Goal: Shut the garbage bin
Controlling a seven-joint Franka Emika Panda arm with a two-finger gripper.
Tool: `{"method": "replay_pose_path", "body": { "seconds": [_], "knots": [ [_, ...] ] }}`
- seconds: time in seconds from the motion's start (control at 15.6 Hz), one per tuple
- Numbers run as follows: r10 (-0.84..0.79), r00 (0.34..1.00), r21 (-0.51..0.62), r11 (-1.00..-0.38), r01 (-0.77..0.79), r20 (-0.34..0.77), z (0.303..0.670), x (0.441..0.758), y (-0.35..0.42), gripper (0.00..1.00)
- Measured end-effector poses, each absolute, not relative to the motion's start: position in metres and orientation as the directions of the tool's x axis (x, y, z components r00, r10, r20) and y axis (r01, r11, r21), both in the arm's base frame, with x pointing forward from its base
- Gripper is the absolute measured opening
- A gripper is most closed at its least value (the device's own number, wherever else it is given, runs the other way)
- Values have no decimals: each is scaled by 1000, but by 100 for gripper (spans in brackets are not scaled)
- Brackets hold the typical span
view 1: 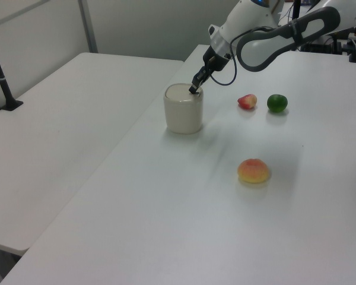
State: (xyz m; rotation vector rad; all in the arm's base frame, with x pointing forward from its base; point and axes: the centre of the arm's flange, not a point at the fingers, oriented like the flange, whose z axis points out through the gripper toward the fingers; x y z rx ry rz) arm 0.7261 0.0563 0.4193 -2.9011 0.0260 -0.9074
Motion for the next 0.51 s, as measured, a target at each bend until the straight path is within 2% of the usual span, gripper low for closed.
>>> {"method": "replay_pose_path", "body": {
  "seconds": [0.51],
  "knots": [
    [-47,820,-102,-995,14,570,422,726,56,0]
  ]
}}
